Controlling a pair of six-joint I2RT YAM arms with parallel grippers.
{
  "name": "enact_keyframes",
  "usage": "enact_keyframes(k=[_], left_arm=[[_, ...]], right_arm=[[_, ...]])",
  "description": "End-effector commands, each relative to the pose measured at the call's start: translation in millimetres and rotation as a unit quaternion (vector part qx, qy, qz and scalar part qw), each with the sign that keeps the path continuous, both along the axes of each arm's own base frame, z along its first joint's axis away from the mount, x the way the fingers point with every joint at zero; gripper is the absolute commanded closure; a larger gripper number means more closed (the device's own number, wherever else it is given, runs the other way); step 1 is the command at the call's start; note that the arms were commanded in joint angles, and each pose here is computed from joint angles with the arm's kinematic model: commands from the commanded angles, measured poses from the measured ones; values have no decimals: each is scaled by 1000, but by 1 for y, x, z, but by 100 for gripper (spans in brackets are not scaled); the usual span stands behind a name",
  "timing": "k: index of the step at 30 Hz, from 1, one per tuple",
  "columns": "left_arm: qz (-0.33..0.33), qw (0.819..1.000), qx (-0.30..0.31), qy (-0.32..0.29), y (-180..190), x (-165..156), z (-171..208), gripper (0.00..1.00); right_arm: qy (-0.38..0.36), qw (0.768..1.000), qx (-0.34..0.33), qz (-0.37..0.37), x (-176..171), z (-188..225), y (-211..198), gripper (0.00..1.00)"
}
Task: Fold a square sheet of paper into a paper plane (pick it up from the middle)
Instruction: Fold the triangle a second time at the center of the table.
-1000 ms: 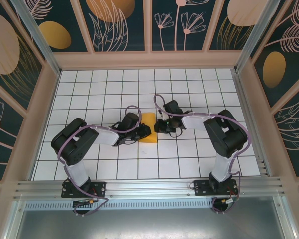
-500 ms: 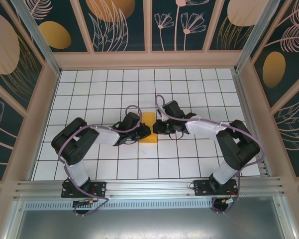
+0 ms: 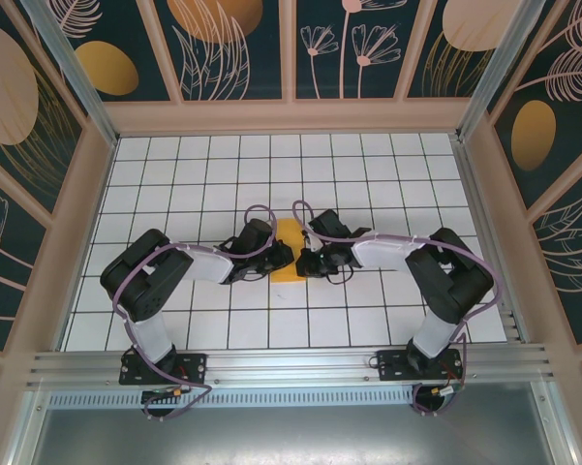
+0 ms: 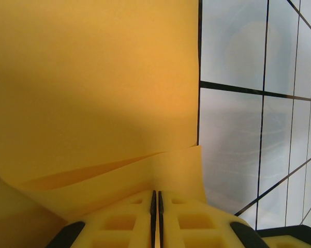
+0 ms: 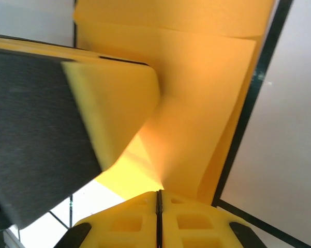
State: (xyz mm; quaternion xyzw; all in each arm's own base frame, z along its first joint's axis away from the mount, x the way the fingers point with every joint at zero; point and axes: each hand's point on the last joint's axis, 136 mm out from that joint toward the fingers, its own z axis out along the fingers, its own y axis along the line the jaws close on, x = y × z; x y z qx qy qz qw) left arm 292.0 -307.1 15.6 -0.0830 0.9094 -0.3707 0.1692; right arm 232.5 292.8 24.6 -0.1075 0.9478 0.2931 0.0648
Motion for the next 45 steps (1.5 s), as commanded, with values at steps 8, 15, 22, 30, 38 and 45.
enact_keyframes(k=[8,15,22,30,38,45], left_arm=[[20,995,85,56,30,-19,-46,85],[22,994,89,56,32,-19,-47,85],[25,994,89,57,32,-19,-47,85],[23,994,86,56,31,-19,-47,85],[22,995,83,55,30,-19,-46,86],[23,995,82,55,31,-20,-45,85]], right_arm=[[18,999,-41,-7,-9,-15,-15,89],[28,999,-44,3,-17,-19,-19,89],[43,997,-58,2,-27,-27,-28,89],[27,999,-33,6,-25,-5,-23,89],[-9,1000,9,12,0,22,0,88],[21,1000,-22,6,-3,-10,-7,89]])
